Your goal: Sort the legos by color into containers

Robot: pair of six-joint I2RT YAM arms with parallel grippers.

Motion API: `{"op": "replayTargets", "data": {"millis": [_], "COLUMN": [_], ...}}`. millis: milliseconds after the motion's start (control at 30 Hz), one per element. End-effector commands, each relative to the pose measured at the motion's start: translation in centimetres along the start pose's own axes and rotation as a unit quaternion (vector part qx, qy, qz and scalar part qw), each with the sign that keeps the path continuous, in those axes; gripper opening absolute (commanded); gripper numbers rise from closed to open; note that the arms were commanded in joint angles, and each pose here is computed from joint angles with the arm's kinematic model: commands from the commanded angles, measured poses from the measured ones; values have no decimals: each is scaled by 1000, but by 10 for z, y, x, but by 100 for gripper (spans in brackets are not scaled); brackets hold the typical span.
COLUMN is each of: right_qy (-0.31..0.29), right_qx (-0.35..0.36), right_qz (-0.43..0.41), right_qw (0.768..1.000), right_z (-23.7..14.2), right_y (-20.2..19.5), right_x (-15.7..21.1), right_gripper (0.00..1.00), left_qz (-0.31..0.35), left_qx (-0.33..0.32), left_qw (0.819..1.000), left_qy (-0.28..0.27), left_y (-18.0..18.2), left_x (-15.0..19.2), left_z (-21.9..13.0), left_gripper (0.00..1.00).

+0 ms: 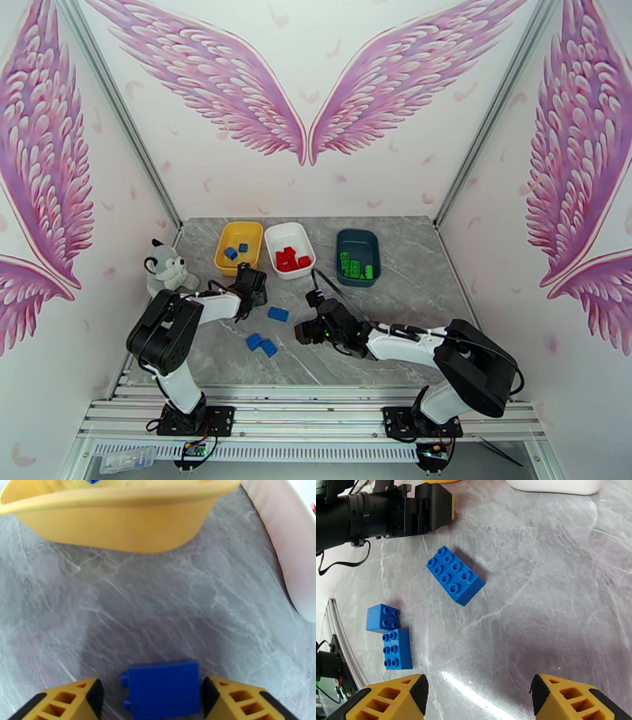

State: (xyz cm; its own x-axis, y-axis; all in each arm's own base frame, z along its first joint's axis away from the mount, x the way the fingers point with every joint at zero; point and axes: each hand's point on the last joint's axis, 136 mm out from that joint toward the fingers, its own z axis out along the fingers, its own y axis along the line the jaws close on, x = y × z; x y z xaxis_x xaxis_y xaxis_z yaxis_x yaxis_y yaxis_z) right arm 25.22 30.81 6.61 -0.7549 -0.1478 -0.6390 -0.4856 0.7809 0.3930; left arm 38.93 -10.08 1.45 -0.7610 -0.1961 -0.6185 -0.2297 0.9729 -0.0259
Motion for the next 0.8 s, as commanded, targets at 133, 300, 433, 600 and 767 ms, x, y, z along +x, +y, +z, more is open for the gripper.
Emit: {"op": "replayTargets", "data": {"millis": [133,300,433,600,767], "right_qy": [-7,-7,-7,-9,-3], "right_qx": [-4,-6,-10,-25,-53], "right_qz": [7,5,5,6,12], "right_qw": [1000,1000,1000,1000,999], "right_z": [4,5,6,7,12], "right_y": [1,3,5,12,22], "right_x": [-8,-10,-11,-14,-15], "right_gripper": [75,75,75,75,75], "left_qz": [-5,-2,9,6,5], "left_qx": [21,40,63,84,67], "left_qw": [999,999,998,996,995], "left_qy": [25,13,-5,-37,-70], "left_y": [-9,-17,-29,-35,-25], "left_x": [9,2,-12,-36,-65], "left_z": [15,0,-23,-52,-68], "left_gripper": [51,43,43,43,44]}}
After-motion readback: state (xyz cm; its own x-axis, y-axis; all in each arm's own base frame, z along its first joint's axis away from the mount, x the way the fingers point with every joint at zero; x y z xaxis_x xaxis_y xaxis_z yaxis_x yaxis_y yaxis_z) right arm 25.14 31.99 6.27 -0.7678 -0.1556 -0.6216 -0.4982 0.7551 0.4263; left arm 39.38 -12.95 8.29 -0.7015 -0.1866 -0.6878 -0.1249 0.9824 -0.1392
